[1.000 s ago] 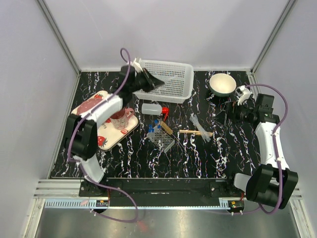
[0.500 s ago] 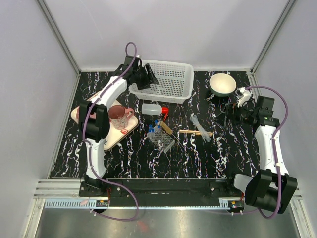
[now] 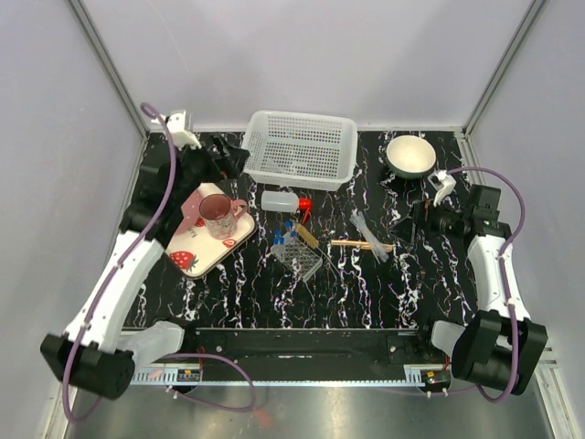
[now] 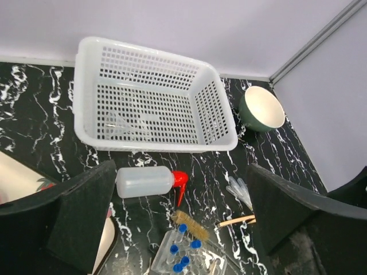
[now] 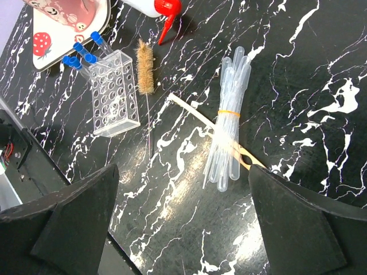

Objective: Organize the chemistry lab equipment

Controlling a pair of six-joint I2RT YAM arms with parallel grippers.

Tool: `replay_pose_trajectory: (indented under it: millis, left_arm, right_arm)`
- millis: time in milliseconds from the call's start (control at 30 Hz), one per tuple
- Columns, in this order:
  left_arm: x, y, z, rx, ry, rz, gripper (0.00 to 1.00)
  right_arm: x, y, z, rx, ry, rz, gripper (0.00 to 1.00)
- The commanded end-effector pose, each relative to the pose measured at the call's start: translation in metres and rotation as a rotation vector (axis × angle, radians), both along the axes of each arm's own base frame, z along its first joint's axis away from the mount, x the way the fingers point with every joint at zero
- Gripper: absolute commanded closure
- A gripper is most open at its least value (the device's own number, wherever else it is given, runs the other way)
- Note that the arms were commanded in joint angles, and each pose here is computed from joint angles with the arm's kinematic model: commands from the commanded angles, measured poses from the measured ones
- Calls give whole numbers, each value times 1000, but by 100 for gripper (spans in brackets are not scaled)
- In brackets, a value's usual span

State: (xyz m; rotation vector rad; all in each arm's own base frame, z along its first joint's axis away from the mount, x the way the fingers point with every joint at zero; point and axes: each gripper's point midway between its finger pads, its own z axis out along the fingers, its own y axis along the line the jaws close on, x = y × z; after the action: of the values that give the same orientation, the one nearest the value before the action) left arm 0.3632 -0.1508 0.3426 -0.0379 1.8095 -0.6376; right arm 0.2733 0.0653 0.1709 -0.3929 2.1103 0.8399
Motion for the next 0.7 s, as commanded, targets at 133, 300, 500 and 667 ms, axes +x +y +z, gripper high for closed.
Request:
replay_pose_trajectory:
  millis: [133,300,500,667]
  left_arm:
    - [-61,25,-62,99,52,-40,1]
    - [-97,42,-80,120,40,-7,1]
    - [-125,40,-103,37,85,-18,1]
    - [-137,35,-121,-39,123,-26,1]
  right_arm:
    - [4,12,-1,-105,-26,89,0]
    - [9,22,-41,-322,177,168,1]
    - [19,33,-79,-527,296,215,8]
    - [41,34,-104,-662,337,175,19]
